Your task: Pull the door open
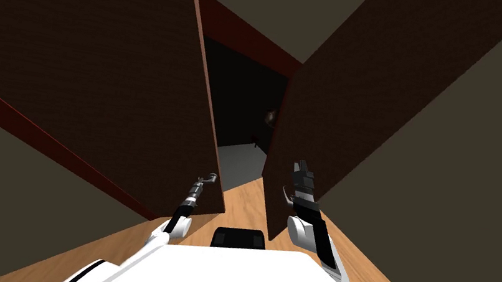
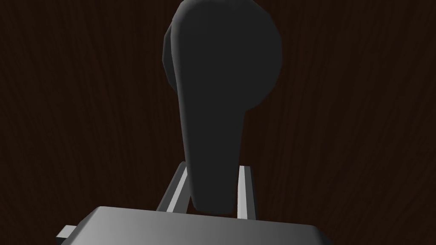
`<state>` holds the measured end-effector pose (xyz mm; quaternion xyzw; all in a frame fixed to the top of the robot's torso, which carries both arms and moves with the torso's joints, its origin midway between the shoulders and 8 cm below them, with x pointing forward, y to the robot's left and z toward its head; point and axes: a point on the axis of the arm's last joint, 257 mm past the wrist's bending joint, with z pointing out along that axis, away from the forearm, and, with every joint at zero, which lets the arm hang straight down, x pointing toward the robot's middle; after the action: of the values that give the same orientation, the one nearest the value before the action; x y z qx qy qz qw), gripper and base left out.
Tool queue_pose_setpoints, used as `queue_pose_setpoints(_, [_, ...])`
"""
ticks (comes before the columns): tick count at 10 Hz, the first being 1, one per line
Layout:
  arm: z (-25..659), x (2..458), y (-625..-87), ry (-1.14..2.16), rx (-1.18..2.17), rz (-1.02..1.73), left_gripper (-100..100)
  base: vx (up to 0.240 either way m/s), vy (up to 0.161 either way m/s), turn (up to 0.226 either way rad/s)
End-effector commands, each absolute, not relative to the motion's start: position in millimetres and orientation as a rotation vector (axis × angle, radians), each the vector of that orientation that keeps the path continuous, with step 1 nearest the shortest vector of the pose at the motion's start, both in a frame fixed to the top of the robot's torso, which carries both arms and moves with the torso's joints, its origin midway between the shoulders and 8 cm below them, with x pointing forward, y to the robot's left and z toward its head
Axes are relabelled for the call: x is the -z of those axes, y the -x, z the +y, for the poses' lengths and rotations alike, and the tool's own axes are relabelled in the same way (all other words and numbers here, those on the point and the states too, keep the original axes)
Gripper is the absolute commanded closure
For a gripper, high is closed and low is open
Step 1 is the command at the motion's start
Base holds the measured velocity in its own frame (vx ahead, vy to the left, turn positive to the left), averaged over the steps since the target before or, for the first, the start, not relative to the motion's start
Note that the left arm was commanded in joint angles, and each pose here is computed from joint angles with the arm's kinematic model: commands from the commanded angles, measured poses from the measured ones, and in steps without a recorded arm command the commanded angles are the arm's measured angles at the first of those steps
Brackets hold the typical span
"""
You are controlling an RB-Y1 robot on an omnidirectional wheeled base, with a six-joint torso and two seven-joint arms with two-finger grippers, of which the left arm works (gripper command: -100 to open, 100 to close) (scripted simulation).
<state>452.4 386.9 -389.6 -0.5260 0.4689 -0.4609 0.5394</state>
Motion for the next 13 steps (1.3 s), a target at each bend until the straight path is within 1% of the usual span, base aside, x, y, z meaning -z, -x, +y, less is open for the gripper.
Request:
queue_pose_setpoints(1, [388,392,-443,1.251,1.119,1.121,100,-0.16,-0.047,-0.204])
queue_pose_setpoints(3, [404,393,-430,1.252,1.123,1.124,100,-0.113,-0.039,-0.189])
queue_pose_setpoints(5, [419,392,-417,1.253,1.128,1.128,100,-0.068,-0.041,-0.121])
queue_pose_setpoints(9, [443,390,-404,1.255,1.114,1.127,100,-0.046,-0.015,-0.045])
queue_pose_setpoints(13, [432,391,-399,1.234,1.155,1.166,100,-0.179,0.029,-0.088])
